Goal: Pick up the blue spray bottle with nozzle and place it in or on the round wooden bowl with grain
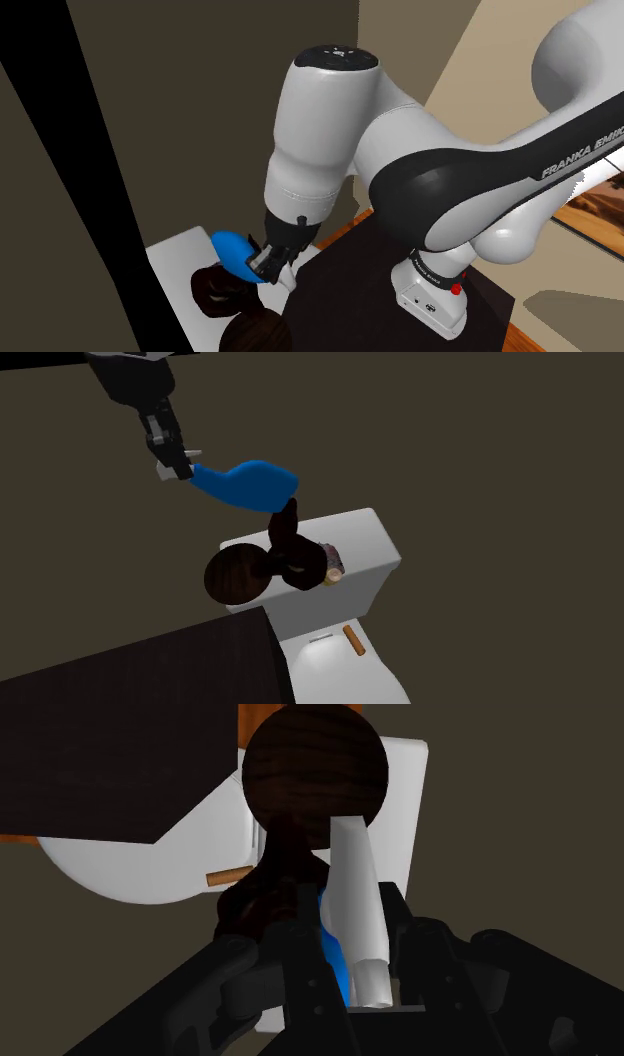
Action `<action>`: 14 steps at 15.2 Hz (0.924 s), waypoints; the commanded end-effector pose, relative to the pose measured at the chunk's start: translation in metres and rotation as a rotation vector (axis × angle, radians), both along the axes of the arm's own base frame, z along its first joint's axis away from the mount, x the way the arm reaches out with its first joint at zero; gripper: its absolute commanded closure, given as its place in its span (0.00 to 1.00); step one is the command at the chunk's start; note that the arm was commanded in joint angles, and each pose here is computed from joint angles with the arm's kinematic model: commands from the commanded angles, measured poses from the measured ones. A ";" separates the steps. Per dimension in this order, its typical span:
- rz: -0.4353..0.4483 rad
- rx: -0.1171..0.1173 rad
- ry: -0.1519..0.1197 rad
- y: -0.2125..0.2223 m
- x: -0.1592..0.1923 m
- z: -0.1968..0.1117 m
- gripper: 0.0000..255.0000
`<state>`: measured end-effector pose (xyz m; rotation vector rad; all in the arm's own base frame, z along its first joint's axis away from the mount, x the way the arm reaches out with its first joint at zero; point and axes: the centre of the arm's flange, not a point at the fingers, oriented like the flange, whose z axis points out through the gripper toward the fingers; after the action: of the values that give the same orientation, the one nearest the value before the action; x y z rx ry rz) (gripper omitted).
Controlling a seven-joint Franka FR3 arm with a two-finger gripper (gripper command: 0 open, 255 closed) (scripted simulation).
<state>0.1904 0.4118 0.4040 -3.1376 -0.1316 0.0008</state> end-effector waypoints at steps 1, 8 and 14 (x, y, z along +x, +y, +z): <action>-0.001 0.000 0.000 0.001 0.000 -0.010 1.00; -0.001 0.000 0.000 0.001 0.000 -0.047 1.00; -0.001 0.000 0.000 0.001 0.000 -0.078 1.00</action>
<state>0.1898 0.4129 0.3309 -3.1387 -0.1305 0.0023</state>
